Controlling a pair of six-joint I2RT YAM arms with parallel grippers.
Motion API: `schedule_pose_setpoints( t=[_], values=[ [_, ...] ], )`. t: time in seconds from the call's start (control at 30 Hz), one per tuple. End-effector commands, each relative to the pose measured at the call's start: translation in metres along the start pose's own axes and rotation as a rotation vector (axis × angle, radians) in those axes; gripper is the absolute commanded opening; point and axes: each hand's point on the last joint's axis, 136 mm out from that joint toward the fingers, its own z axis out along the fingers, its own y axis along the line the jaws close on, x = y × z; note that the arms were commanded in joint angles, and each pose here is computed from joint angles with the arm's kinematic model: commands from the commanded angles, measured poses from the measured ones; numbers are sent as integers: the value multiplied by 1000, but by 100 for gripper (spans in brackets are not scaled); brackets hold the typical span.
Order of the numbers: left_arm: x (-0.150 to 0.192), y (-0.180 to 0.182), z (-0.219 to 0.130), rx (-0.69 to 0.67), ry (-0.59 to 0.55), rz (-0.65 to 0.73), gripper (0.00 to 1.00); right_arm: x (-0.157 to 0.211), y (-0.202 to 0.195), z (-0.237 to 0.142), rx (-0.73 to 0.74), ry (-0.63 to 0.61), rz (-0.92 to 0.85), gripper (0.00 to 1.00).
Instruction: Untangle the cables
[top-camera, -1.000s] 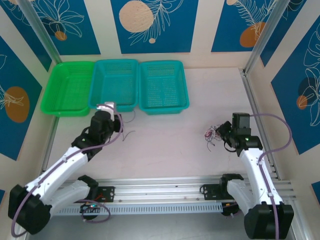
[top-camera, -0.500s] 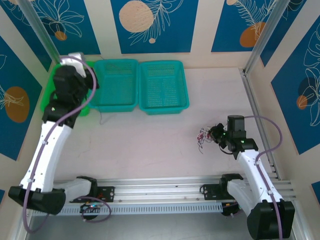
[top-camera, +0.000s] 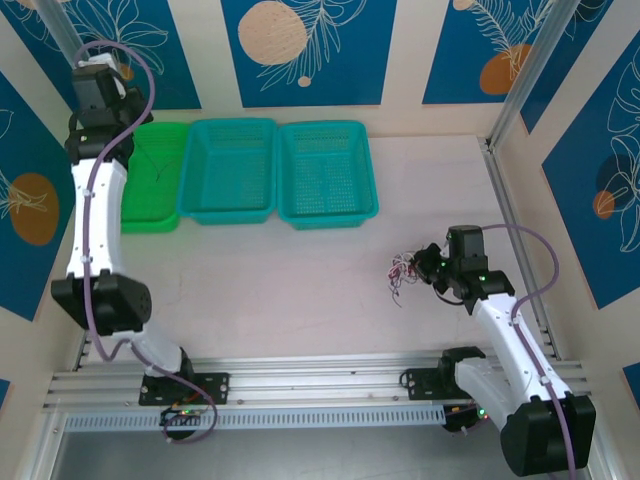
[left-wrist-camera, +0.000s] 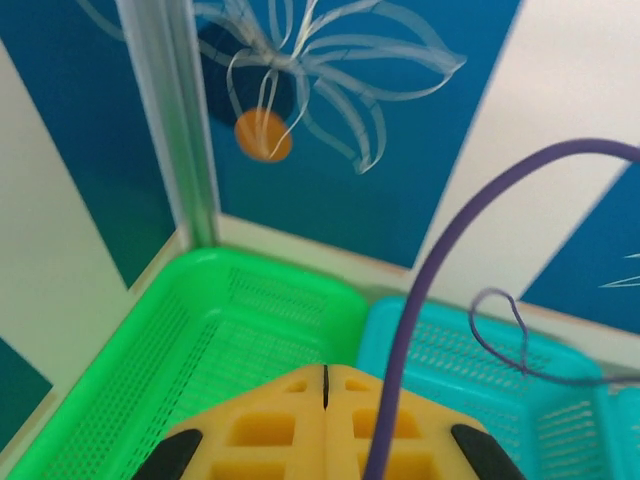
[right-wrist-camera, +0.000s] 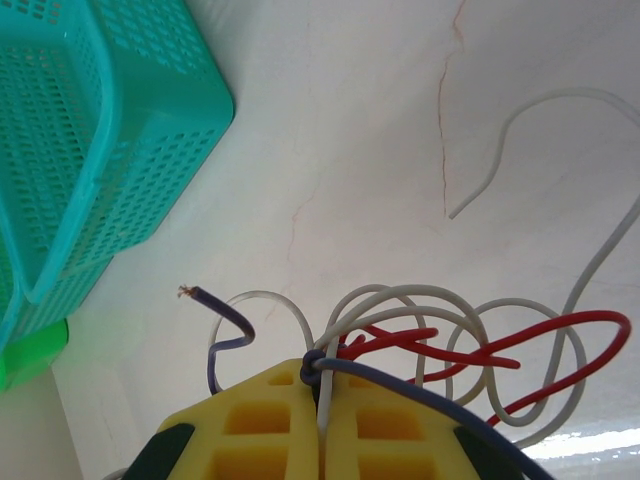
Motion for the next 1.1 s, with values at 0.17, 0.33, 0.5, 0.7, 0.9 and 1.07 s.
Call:
schedule_pose_setpoints(
  t=[0.17, 0.33, 0.5, 0.7, 0.9, 1.07],
  values=[
    [93, 75, 84, -211, 257, -98, 0, 3, 14, -11, -31, 3, 9, 0],
    [141, 96, 107, -194, 354, -154, 36, 4, 13, -13, -17, -6, -2, 0],
    [138, 76, 97, -80, 354, -244, 81, 3, 15, -9, -33, -4, 8, 0],
    [99, 23, 44, 140, 252, -387, 82, 4, 17, -9, -42, 1, -13, 0],
    [89, -75, -47, 439, 165, -354, 81, 13, 41, -10, -136, 62, -104, 0],
    [131, -165, -137, 775, 147, -276, 81, 29, 72, -12, -247, 145, -212, 0]
  ],
)
